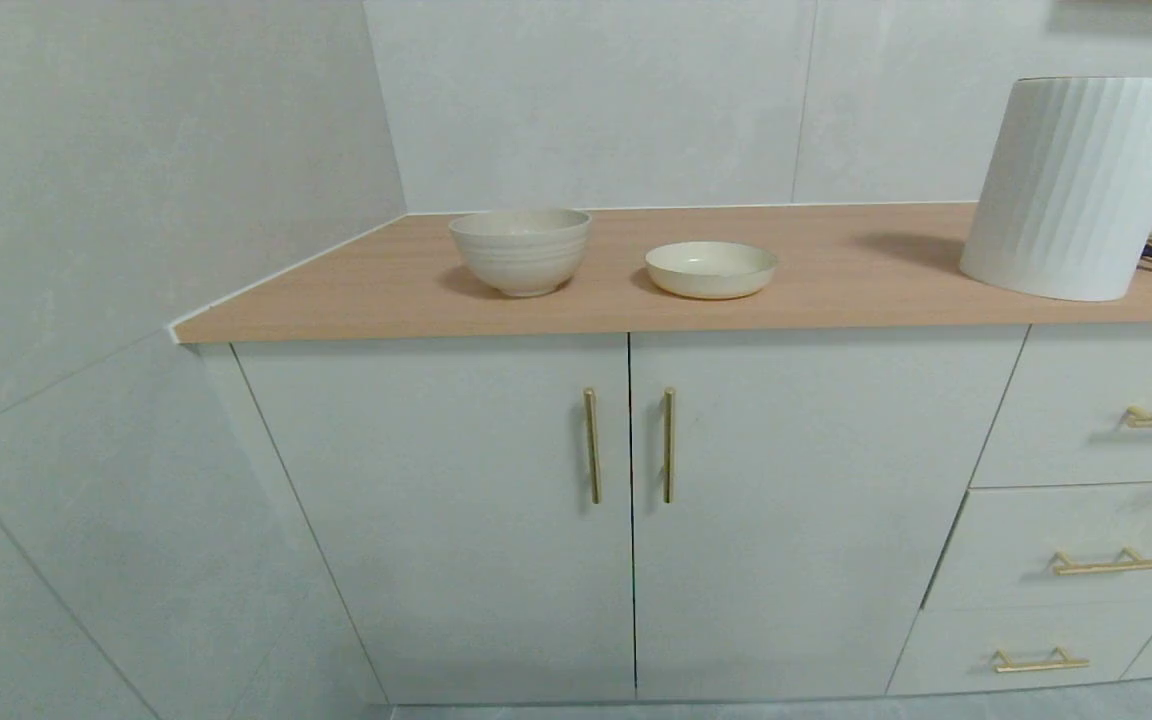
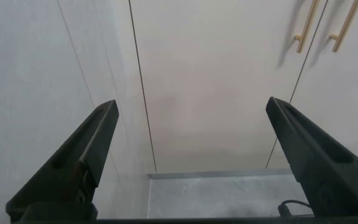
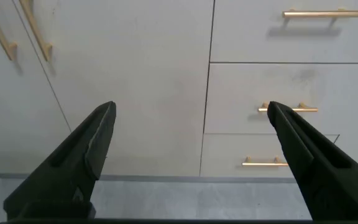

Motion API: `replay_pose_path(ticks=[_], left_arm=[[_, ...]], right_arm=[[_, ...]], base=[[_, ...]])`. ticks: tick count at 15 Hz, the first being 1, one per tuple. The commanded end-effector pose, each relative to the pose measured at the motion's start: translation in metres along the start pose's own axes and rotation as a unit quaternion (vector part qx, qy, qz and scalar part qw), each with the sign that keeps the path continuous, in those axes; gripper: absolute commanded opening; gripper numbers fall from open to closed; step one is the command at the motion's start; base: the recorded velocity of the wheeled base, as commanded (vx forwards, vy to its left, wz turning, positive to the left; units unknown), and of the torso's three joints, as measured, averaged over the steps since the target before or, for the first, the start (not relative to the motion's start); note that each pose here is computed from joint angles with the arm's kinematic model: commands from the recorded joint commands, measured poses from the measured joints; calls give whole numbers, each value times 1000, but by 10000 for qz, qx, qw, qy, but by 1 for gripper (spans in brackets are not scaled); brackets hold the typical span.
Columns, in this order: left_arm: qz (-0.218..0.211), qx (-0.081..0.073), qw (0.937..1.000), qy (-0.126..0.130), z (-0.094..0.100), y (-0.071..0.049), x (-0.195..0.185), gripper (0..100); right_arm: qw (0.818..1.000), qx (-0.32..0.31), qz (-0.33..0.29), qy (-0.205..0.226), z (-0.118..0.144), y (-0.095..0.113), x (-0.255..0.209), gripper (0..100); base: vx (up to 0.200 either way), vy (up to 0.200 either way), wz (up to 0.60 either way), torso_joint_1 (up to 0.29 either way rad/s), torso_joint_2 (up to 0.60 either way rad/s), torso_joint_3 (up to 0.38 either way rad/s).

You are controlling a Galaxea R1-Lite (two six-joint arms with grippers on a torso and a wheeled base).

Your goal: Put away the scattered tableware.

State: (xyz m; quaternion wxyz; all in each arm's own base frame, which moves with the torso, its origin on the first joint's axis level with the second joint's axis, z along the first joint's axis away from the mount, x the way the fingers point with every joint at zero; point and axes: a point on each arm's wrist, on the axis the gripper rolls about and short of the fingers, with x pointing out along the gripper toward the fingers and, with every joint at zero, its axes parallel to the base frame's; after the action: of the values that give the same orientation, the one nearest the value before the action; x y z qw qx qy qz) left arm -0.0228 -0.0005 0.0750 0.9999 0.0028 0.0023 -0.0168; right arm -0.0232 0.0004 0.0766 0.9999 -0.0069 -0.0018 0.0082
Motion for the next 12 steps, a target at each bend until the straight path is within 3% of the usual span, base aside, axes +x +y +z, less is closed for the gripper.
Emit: replay_pose_path(ticks=[1, 2, 5, 7, 12], left_arm=[[-1, 2, 10000, 0, 0, 0, 0, 100], [-1, 2, 10000, 0, 0, 0, 0, 100], [-1, 2, 10000, 0, 0, 0, 0, 100], [-1, 2, 10000, 0, 0, 0, 0, 100], [-1, 2, 10000, 0, 0, 0, 0, 100]], right_arm=[[9992, 138, 225, -305, 32, 0, -5, 100], [9964, 509, 639, -220, 68, -1, -1, 100], [9757, 495, 1992, 766, 94, 6, 37, 100], [9627, 367, 2273, 1418, 100, 12, 66, 100], [9291, 323, 2946, 2211, 124, 41, 139, 100]], base=[[0, 0, 0, 0, 0, 0], [0, 0, 0, 0, 0, 0], [0, 0, 0, 0, 0, 0], [0, 0, 0, 0, 0, 0], [0, 0, 0, 0, 0, 0]])
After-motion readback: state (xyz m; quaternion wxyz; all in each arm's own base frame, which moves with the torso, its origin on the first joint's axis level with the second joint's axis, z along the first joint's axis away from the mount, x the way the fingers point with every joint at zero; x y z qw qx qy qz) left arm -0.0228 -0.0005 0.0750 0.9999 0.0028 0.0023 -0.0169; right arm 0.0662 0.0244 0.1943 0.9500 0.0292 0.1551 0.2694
